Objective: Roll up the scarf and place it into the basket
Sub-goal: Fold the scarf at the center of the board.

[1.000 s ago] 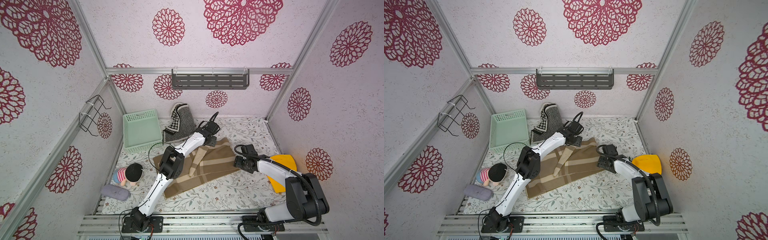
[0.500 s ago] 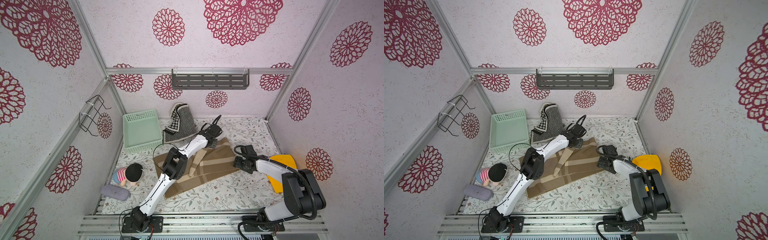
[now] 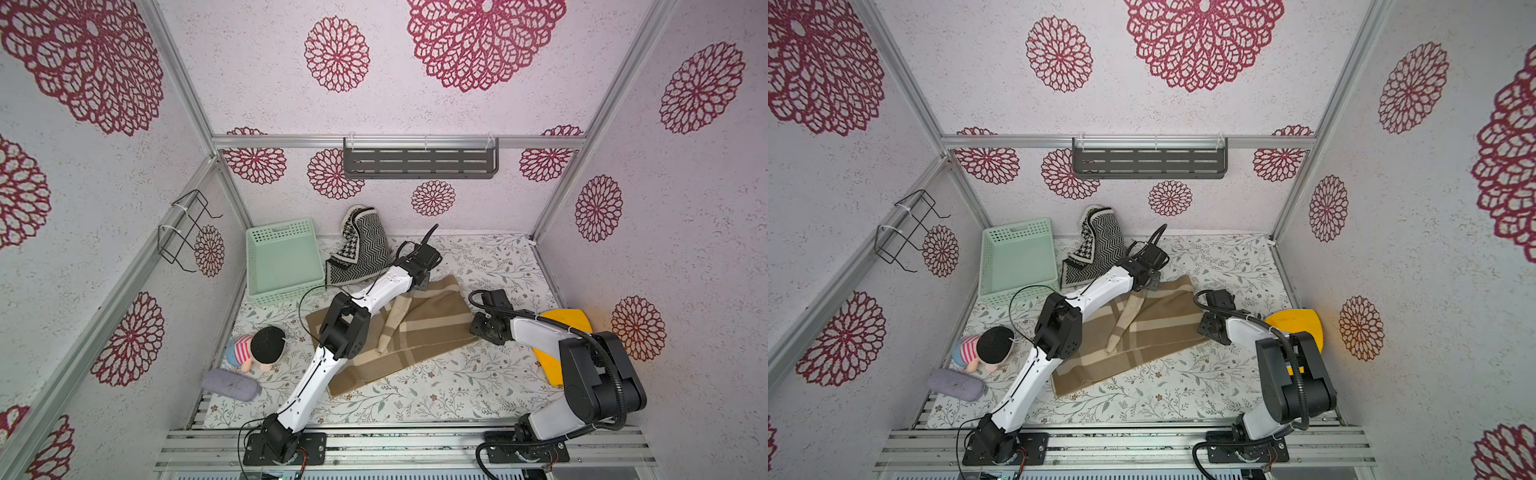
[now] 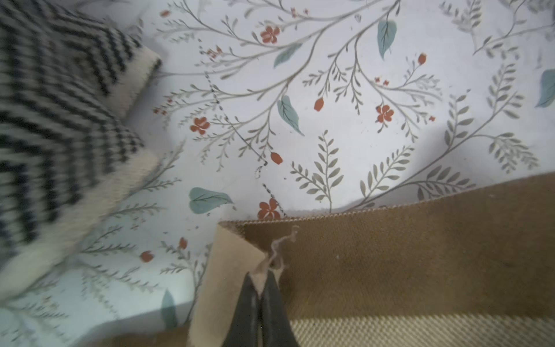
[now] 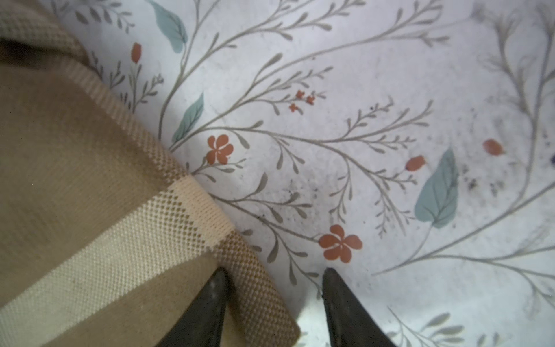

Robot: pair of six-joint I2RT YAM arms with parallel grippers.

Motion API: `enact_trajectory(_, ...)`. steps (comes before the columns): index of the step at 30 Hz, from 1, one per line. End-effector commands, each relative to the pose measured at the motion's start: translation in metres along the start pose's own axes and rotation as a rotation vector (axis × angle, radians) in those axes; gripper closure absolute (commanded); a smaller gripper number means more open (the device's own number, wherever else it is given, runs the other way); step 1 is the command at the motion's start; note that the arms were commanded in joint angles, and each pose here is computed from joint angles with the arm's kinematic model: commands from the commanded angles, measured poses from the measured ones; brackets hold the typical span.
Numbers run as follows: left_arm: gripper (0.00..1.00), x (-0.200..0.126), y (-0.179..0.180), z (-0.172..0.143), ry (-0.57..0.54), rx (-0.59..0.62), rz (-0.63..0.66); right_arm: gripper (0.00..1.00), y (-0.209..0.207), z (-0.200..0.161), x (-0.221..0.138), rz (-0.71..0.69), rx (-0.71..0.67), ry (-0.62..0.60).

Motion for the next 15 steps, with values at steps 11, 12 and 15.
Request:
enact_trajectory(11,1.00,-0.186,0.112,0.051,-0.316,-0.287,0.184,1.00,-0.012,0.016,-0.013,-0.038,0.019,-0.009)
enact_trajectory(12,1.00,-0.192,0.120,0.045,-0.312,-0.313,0.193,1.00,-0.013,0.018,-0.015,-0.038,0.015,-0.014)
enact_trajectory(15,1.00,-0.202,0.138,0.024,-0.285,-0.389,0.208,1.00,-0.009,0.021,-0.022,-0.023,-0.004,-0.016)
Point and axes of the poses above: each gripper's point midway between its finger pads, its own x axis out along the fingers, its own y axis along the line the jaws close on, z = x × y, the point moved 2 cm from there along -x, back along the fingers, and after that the axes turned 6 degrees about x, right-handed, at the moved point
